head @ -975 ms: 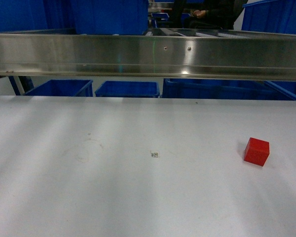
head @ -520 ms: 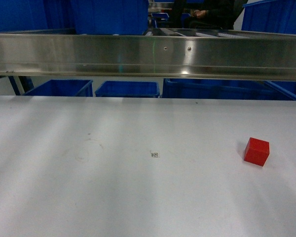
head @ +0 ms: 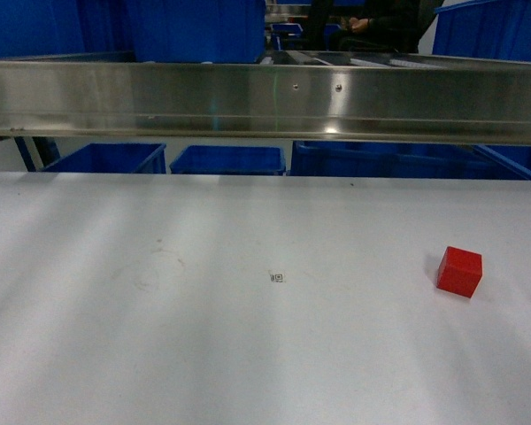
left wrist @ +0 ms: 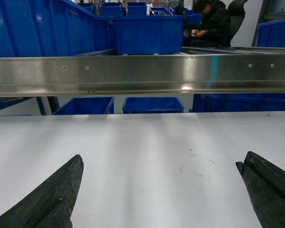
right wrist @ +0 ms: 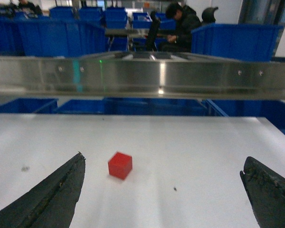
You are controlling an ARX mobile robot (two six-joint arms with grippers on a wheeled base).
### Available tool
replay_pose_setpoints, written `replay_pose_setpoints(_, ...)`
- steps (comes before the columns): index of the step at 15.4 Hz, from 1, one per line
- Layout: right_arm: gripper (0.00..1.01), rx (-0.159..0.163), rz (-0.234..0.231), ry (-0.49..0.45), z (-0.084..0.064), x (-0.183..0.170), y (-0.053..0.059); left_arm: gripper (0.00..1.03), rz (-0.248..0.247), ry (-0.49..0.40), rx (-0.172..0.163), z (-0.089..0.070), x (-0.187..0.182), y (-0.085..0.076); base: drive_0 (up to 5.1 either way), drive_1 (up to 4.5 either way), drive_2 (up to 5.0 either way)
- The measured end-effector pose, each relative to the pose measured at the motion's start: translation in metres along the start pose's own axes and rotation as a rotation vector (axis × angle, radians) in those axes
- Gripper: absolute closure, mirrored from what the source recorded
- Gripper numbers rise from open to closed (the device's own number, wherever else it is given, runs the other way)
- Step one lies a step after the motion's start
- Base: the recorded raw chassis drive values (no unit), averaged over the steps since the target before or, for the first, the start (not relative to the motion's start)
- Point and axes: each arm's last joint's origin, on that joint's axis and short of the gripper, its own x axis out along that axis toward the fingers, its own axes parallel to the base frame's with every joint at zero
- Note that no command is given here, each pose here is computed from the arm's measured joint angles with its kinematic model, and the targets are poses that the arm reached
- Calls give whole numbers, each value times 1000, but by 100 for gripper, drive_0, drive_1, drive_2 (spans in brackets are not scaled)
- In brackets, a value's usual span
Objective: Place magnetic block on left shelf second layer
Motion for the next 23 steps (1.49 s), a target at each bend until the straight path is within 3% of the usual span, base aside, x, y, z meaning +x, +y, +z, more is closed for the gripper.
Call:
replay_pose_setpoints(2,3,59,93,59,19,31,8,5,0,-1,0,0,0,0,0,0,0)
replay_pose_setpoints(4,3,97,103,111,43,76,8,5,0,1,0,0,0,0,0,0,0)
replay_pose_setpoints(5,3,122,107,199,50,110,10,5,0,0,0,0,0,0,0,0,0)
replay_pose_setpoints(6,3,150,107,331,44,146,13,5,0,0,0,0,0,0,0,0,0)
replay_pose_setpoints(7,3,164,104,475,26,185,18,5,0,0,0,0,0,0,0,0,0)
replay_pose_setpoints(9,3,157,95,660,-12,238,32,5,0,0,0,0,0,0,0,0,0)
replay_pose_setpoints(10,3,148,93,690,-26,255,37,5,0,0,0,0,0,0,0,0,0)
replay_pose_setpoints(12,3,114,42,716,-48,280,46,5,0,0,0,0,0,0,0,0,0)
replay_pose_setpoints(15,3,80,-60,786,-80,291,44,5,0,0,0,0,0,0,0,0,0)
replay_pose_setpoints(21,3,100,-77,785,-98,287,50,5,0,0,0,0,0,0,0,0,0)
replay_pose_setpoints(22,13,109,-83,784,-100,285,51,5,0,0,0,0,0,0,0,0,0)
replay_pose_setpoints(23,35,100,-99,782,-103,278,54,5,0,0,0,0,0,0,0,0,0)
